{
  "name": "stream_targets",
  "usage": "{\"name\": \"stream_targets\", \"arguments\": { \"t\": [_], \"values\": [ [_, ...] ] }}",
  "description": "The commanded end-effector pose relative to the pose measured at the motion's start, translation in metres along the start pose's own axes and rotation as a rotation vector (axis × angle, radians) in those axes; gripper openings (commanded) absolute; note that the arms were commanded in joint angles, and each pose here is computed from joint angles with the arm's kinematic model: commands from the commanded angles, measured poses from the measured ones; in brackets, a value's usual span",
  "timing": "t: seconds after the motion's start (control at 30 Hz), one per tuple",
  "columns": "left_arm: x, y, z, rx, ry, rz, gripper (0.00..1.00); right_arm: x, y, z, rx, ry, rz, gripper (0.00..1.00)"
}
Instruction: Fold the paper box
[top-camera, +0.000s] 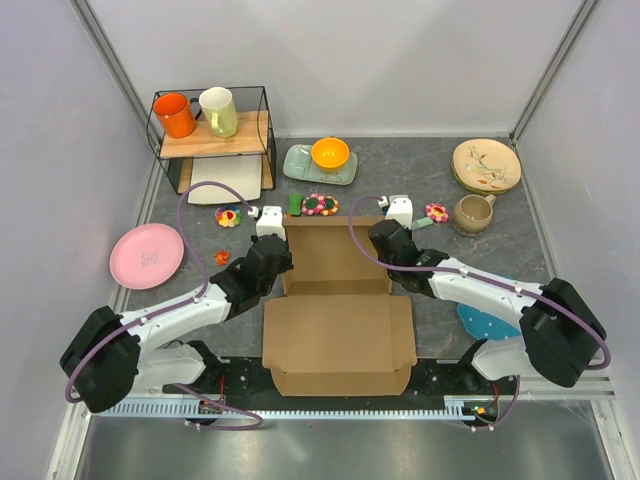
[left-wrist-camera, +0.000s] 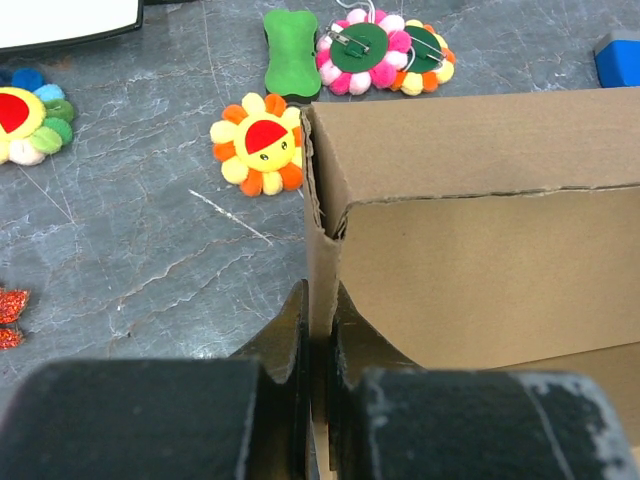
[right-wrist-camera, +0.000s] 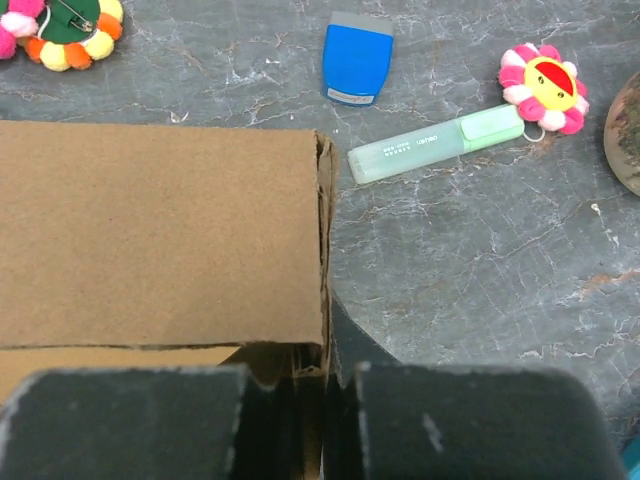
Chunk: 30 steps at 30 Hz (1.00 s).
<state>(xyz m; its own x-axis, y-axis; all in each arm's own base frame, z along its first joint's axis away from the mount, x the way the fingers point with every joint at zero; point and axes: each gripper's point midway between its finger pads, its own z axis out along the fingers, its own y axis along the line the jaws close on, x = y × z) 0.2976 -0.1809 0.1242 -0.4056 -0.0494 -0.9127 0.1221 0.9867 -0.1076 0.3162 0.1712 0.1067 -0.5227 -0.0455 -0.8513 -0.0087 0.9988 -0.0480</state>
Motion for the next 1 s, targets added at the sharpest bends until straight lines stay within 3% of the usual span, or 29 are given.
{"name": "stream_targets", "arguments": {
  "t": [0.0, 0.03, 0.07, 0.13, 0.3, 0.53, 0.6, 0.63, 0.73, 0.9, 0.97],
  "values": [
    [-0.028, -0.009, 0.0, 0.009, -0.068, -0.06, 0.02, -0.002, -0.021, -0.002, 0.124, 0.008, -0.065, 0.0],
    [-0.029, -0.009, 0.0, 0.01, -0.07, -0.061, 0.02, -0.002, -0.018, -0.005, 0.099, 0.007, -0.052, 0.07],
    [-0.029, -0.009, 0.0, 0.008, -0.069, -0.06, 0.02, -0.005, -0.014, -0.006, 0.075, -0.002, -0.035, 0.29],
    [-0.028, -0.008, 0.0, 0.002, -0.067, -0.053, 0.02, -0.01, -0.009, -0.013, 0.022, -0.014, 0.004, 0.47],
    [-0.027, -0.004, -0.001, -0.014, -0.065, -0.047, 0.02, -0.003, -0.005, -0.019, -0.015, 0.016, 0.007, 0.54],
    [-0.027, -0.004, -0.001, -0.015, -0.064, -0.054, 0.02, 0.037, -0.001, -0.015, -0.044, 0.113, -0.046, 0.49],
    [-0.027, -0.004, -0.001, -0.016, -0.062, -0.056, 0.02, 0.046, 0.002, -0.015, -0.056, 0.132, -0.054, 0.39],
    [-0.027, -0.004, -0.001, -0.016, -0.062, -0.056, 0.02, 0.051, 0.001, -0.015, -0.052, 0.143, -0.06, 0.22],
    [-0.026, -0.005, -0.001, -0.014, -0.054, -0.061, 0.02, 0.055, 0.0, -0.017, -0.054, 0.137, -0.056, 0.02],
    [-0.022, -0.007, -0.002, -0.004, -0.044, -0.076, 0.02, 0.05, 0.002, -0.02, -0.065, 0.101, -0.049, 0.0],
    [-0.021, -0.009, -0.002, 0.004, -0.029, -0.072, 0.11, 0.048, 0.002, -0.021, -0.064, 0.095, -0.054, 0.0]
  ]
}}
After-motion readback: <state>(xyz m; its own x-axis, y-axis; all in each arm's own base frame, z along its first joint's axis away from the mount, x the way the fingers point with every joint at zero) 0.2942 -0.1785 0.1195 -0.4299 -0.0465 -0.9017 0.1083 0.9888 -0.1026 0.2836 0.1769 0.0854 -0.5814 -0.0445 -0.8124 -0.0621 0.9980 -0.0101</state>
